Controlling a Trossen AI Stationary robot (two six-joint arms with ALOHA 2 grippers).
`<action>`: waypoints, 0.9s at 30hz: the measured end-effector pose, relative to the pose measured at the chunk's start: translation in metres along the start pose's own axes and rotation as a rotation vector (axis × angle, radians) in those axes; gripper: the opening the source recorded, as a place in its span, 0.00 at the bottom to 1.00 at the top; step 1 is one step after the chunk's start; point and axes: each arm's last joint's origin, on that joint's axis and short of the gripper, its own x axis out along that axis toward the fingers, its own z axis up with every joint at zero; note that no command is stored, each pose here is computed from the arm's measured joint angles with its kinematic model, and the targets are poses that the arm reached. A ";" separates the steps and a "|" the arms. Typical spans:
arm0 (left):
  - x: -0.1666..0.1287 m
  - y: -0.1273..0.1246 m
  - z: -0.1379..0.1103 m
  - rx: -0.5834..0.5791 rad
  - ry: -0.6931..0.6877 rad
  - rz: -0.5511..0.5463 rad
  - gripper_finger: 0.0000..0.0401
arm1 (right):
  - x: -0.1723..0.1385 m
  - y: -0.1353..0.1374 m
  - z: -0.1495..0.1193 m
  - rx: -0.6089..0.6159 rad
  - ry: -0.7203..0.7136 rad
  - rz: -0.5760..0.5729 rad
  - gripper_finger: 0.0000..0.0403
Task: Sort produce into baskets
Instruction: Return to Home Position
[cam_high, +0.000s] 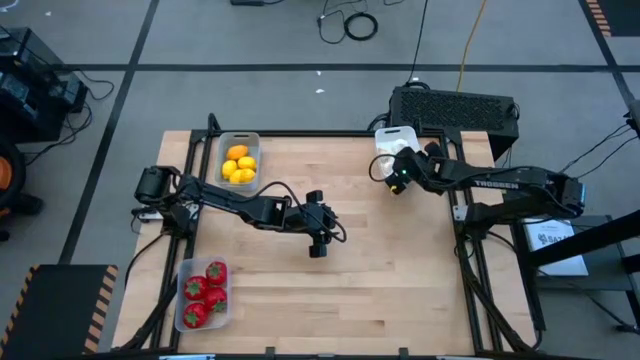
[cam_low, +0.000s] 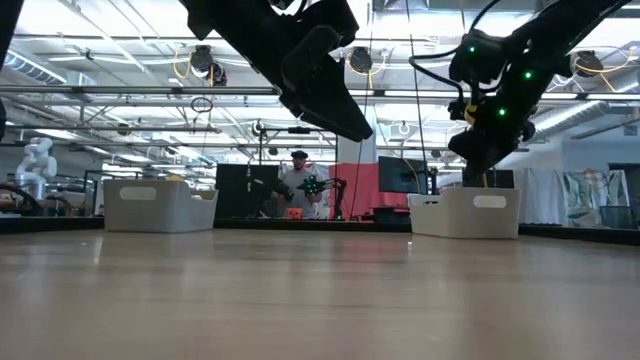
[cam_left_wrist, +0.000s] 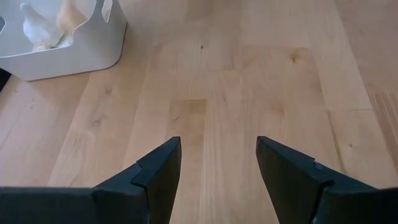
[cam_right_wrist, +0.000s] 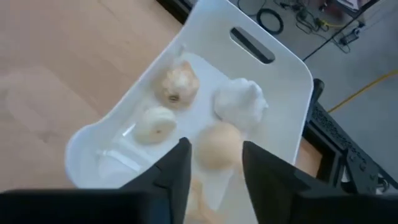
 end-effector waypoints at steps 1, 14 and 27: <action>0.000 0.000 0.000 0.000 0.000 0.000 0.54 | 0.001 -0.001 0.000 0.001 0.004 -0.005 0.34; -0.044 0.009 0.021 0.022 -0.003 -0.022 0.54 | -0.017 0.002 0.000 0.035 0.028 0.378 0.49; -0.143 0.019 0.024 -0.100 -0.062 0.009 0.54 | -0.094 -0.013 -0.006 0.061 -0.228 0.797 0.42</action>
